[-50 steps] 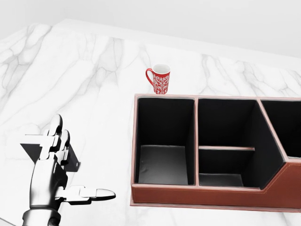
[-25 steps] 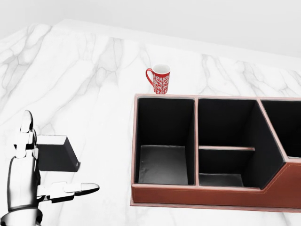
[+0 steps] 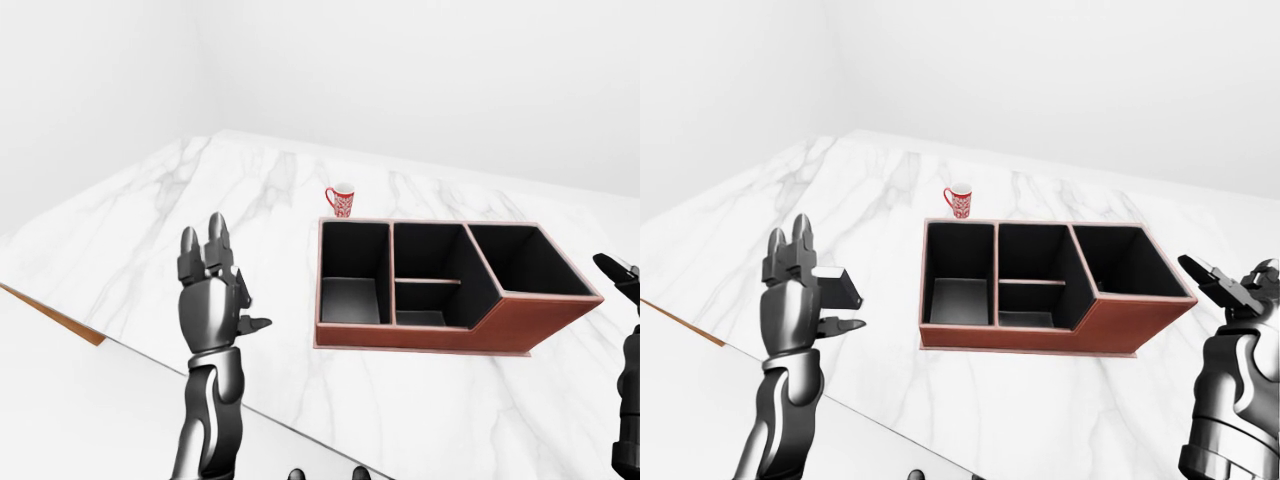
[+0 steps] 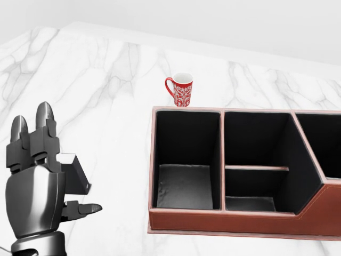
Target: Pick up the book and place it in the left compartment of the caddy.
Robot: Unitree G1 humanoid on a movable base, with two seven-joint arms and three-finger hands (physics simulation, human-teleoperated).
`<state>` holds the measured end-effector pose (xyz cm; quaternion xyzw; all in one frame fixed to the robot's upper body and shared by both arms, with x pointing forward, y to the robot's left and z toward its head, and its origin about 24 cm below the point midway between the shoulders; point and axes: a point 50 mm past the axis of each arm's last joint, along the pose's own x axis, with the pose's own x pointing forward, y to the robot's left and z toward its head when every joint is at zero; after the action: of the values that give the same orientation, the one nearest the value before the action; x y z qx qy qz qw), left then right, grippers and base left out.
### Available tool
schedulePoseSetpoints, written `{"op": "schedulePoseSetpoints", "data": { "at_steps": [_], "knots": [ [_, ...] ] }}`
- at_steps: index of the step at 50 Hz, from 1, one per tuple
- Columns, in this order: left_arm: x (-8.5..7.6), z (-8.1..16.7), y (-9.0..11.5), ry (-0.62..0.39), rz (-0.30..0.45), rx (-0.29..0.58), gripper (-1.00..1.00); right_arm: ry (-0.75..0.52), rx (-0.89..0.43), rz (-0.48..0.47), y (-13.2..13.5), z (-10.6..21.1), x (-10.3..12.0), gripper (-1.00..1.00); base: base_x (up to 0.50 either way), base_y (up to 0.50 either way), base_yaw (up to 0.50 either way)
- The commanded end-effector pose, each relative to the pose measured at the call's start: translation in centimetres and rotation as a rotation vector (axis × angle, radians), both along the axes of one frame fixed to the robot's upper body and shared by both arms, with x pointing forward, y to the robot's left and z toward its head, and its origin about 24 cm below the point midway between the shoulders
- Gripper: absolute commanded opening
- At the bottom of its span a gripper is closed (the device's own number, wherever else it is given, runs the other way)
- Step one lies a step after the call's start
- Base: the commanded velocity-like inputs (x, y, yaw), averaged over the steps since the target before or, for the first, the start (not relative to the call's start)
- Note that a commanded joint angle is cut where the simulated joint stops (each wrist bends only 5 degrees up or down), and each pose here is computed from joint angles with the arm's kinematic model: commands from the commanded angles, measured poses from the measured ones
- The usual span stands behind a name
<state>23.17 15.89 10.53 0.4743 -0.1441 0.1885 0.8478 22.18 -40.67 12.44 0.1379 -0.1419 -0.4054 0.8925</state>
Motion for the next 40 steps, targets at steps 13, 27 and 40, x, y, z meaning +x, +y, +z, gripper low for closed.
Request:
{"op": "schedulePoseSetpoints", "data": {
  "at_steps": [13, 27, 40],
  "knots": [
    [0.6, -0.1, -1.5, 0.0, 0.045, 0.349, 1.0, -0.012, -0.012, 0.011, 0.3, 0.3, -0.2, 1.0, 0.0, 0.0, 0.0],
    [1.0, -0.2, -2.1, -0.002, 0.039, 0.414, 1.0, -0.012, -0.012, 0.009, 0.4, 0.3, 0.1, 1.0, 0.0, 0.0, 0.0],
    [1.3, -0.7, -2.0, 0.01, 0.038, 0.394, 1.0, -0.01, -0.002, 0.003, 0.2, 0.8, -0.4, 1.0, 0.0, 0.0, 0.0]
  ]
}}
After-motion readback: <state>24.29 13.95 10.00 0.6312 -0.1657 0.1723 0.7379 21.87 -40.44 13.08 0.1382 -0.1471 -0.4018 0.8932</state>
